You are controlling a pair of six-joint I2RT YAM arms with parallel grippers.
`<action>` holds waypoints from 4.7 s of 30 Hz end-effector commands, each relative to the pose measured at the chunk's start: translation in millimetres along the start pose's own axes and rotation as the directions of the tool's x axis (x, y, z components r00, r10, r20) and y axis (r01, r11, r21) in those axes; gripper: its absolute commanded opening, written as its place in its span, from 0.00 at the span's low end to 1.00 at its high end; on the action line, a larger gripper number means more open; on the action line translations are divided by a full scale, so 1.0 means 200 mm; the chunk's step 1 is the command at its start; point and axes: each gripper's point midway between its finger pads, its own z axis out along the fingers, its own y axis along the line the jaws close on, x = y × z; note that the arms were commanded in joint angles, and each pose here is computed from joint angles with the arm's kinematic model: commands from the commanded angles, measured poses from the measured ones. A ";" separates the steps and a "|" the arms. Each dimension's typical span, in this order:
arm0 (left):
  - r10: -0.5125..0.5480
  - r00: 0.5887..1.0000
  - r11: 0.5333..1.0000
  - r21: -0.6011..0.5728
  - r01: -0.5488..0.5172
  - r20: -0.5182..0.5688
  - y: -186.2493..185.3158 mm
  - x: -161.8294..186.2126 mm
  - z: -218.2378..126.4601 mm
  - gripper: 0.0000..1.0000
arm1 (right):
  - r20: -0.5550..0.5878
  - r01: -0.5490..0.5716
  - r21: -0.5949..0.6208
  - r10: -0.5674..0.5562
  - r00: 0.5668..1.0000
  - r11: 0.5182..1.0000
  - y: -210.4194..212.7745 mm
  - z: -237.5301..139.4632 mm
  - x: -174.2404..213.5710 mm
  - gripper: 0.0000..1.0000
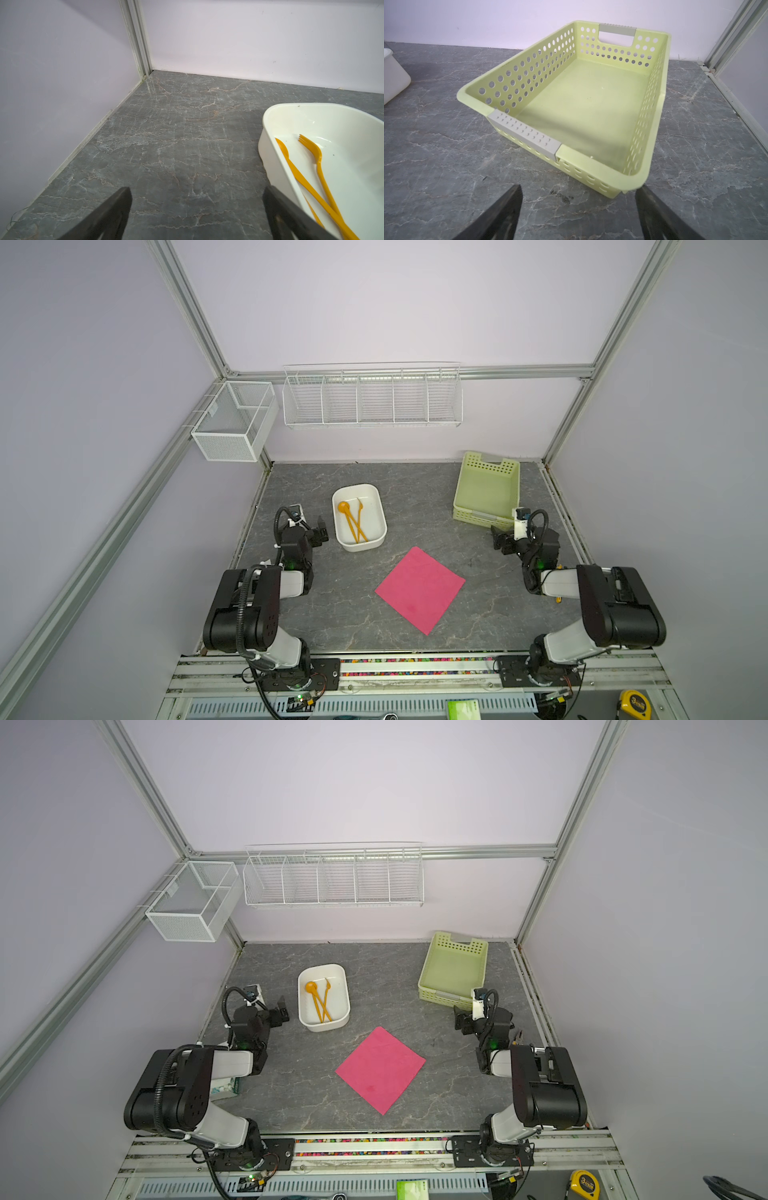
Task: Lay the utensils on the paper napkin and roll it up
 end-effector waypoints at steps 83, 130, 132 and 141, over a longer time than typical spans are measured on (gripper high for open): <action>-0.070 0.682 0.976 0.092 0.199 -0.728 -0.82 -0.15 -0.05 0.62 | -0.596 -0.334 -0.106 0.209 0.775 0.937 1.03 0.30 -0.42 0.75; -0.126 0.516 0.992 -0.104 0.070 -0.847 -0.65 0.39 0.25 0.19 | -0.624 -0.305 -0.109 0.174 0.762 0.946 1.09 0.20 -0.37 0.76; -0.110 0.513 0.994 -0.092 0.061 -0.851 -0.65 0.40 0.26 0.19 | -0.625 -0.305 -0.107 0.174 0.761 0.946 1.09 0.20 -0.37 0.77; -0.003 0.491 1.000 -0.006 -0.005 -0.871 -0.58 0.41 0.29 0.20 | -0.627 -0.308 -0.103 0.178 0.759 0.946 1.09 0.20 -0.36 0.77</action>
